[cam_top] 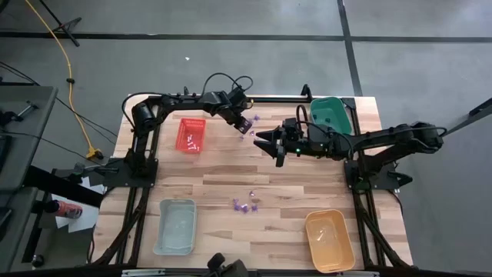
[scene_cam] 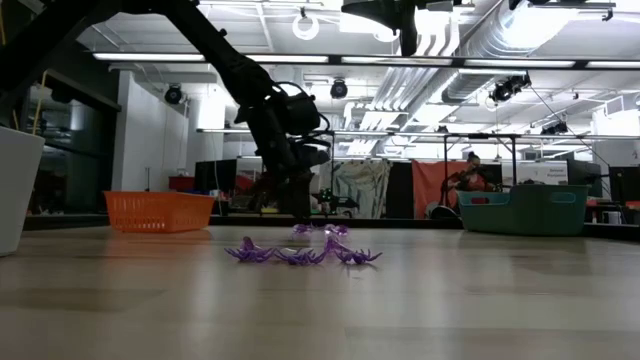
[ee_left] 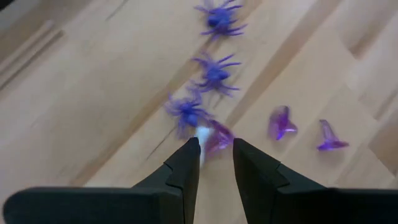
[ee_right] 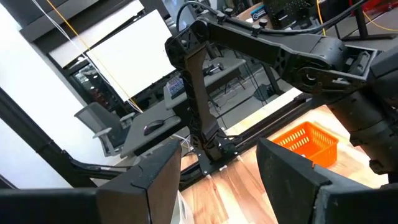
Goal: Sort Halloween decoration
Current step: Put the white bone toy into the orange bin
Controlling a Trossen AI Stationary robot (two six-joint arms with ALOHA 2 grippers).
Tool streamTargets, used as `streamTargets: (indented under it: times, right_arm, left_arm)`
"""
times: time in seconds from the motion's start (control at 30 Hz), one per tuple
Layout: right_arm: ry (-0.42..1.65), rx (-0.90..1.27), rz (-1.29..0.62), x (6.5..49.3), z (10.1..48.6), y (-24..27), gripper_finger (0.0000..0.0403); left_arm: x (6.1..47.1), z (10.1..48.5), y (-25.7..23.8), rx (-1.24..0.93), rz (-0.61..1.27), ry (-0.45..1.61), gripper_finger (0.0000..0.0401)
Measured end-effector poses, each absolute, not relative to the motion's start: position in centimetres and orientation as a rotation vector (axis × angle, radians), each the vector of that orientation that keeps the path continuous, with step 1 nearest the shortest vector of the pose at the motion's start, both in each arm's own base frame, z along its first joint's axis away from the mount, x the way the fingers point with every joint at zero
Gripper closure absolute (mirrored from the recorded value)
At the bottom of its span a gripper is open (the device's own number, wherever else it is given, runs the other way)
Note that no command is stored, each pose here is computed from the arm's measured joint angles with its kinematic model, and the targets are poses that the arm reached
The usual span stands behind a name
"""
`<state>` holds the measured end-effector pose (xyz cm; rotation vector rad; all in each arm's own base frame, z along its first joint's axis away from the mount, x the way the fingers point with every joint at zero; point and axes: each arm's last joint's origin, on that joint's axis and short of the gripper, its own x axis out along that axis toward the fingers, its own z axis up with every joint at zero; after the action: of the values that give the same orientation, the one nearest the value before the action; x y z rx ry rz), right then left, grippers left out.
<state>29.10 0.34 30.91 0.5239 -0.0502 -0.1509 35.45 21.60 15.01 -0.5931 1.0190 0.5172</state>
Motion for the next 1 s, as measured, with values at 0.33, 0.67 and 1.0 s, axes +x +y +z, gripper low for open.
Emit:
streamTargets:
  times: [0.33, 0.67, 1.0]
  right_arm:
    - [-0.052, 0.552, -0.151, 29.1, 30.9, 0.3, 0.0199]
    - [-0.039, 0.549, -0.153, 29.1, 30.8, 0.4, 0.0199]
    - [-0.038, 0.547, -0.183, 29.1, 30.7, 0.2, 0.0199]
  left_arm:
    - [35.6, 13.0, 21.6, -0.581, 0.433, 1.084, 0.0316]
    - [35.0, 16.0, 21.5, -0.537, 0.404, 1.027, 0.0316]
    - [33.1, 19.1, 23.9, -0.505, 0.578, 0.921, 0.0316]
